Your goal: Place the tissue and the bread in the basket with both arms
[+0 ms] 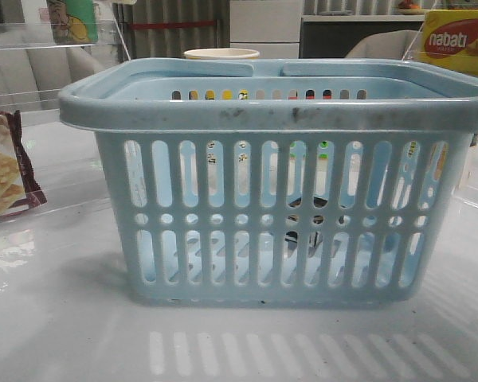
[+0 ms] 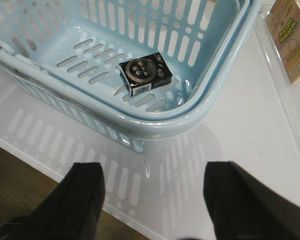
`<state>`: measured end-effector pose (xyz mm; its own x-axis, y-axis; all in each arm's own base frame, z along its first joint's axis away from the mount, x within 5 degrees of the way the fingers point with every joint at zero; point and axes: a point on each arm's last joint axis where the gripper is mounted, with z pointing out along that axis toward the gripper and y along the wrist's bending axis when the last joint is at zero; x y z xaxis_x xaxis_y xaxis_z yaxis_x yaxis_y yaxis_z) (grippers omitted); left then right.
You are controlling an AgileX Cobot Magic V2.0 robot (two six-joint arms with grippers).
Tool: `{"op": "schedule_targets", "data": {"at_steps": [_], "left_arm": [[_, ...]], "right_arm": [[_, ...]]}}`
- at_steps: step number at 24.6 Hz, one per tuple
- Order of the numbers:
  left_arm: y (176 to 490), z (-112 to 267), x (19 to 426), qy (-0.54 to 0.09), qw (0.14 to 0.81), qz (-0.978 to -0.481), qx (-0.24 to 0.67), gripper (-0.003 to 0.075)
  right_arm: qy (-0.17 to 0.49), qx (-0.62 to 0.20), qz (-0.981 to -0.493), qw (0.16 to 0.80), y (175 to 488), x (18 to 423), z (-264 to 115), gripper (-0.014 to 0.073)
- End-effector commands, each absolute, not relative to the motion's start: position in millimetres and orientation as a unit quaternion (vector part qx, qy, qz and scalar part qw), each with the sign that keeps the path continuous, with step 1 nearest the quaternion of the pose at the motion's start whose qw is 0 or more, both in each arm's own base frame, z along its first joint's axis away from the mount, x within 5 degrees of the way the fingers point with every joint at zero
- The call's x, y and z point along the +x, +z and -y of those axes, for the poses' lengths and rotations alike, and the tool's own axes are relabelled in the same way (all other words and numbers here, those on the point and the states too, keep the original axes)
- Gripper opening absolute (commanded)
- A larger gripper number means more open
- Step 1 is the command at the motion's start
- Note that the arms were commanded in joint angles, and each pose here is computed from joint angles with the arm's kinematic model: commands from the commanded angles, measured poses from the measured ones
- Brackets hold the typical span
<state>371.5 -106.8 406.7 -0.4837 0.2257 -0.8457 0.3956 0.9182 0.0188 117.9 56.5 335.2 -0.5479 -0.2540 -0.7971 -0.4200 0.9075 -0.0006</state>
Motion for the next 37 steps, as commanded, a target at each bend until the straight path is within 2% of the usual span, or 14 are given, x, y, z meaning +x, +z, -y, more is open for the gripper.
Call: {"op": "schedule_targets", "data": {"at_steps": [1, 8, 9, 11, 13, 14, 15, 20, 24, 31, 37], "left_arm": [[439.6, 129.6, 324.7, -0.127, 0.542, -0.804, 0.209, 0.0091], [377.7, 200.1, 279.4, -0.169, 0.487, -0.797, 0.314, 0.0094], [372.6, 205.4, 276.2, -0.171, 0.49, -0.792, 0.32, 0.0119], [370.4, 209.6, 274.0, -0.175, 0.496, -0.787, 0.322, 0.0258], [372.1, 209.1, 272.8, -0.178, 0.497, -0.787, 0.32, 0.043], [375.0, 207.5, 270.3, -0.179, 0.497, -0.786, 0.321, 0.0494], [379.7, 204.1, 266.4, -0.18, 0.498, -0.785, 0.321, 0.0524], [414.7, 173.7, 222.0, -0.193, 0.52, -0.768, 0.319, 0.0494], [416.4, 138.5, 173.4, -0.2, 0.541, -0.754, 0.313, 0.0485], [378.8, 87.6, 102.5, -0.225, 0.537, -0.762, 0.282, 0.0485], [343.1, 62.0, 69.9, -0.192, 0.507, -0.782, 0.309, 0.0484]], "right_arm": [[0.097, -0.191, -0.852, 0.478, 349.5, 120.5, -56.1, 0.0528], [0.097, -0.191, -0.852, 0.478, 349.5, 120.5, -56.1, 0.0528], [0.097, -0.191, -0.852, 0.478, 349.5, 120.5, -56.1, 0.0528], [0.097, -0.191, -0.852, 0.478, 349.5, 120.5, -56.1, 0.0528], [0.097, -0.191, -0.852, 0.478, 349.5, 120.5, -56.1, 0.0528], [0.097, -0.191, -0.852, 0.478, 349.5, 120.5, -56.1, 0.0528], [0.097, -0.191, -0.852, 0.478, 349.5, 120.5, -56.1, 0.0528], [0.097, -0.191, -0.852, 0.478, 349.5, 120.5, -56.1, 0.0528], [0.097, -0.191, -0.852, 0.478, 349.5, 120.5, -56.1, 0.0528], [0.097, -0.191, -0.852, 0.478, 349.5, 120.5, -56.1, 0.0528], [0.096, -0.191, -0.854, 0.474, 348.7, 120.0, -55.9, 0.0528]]}}
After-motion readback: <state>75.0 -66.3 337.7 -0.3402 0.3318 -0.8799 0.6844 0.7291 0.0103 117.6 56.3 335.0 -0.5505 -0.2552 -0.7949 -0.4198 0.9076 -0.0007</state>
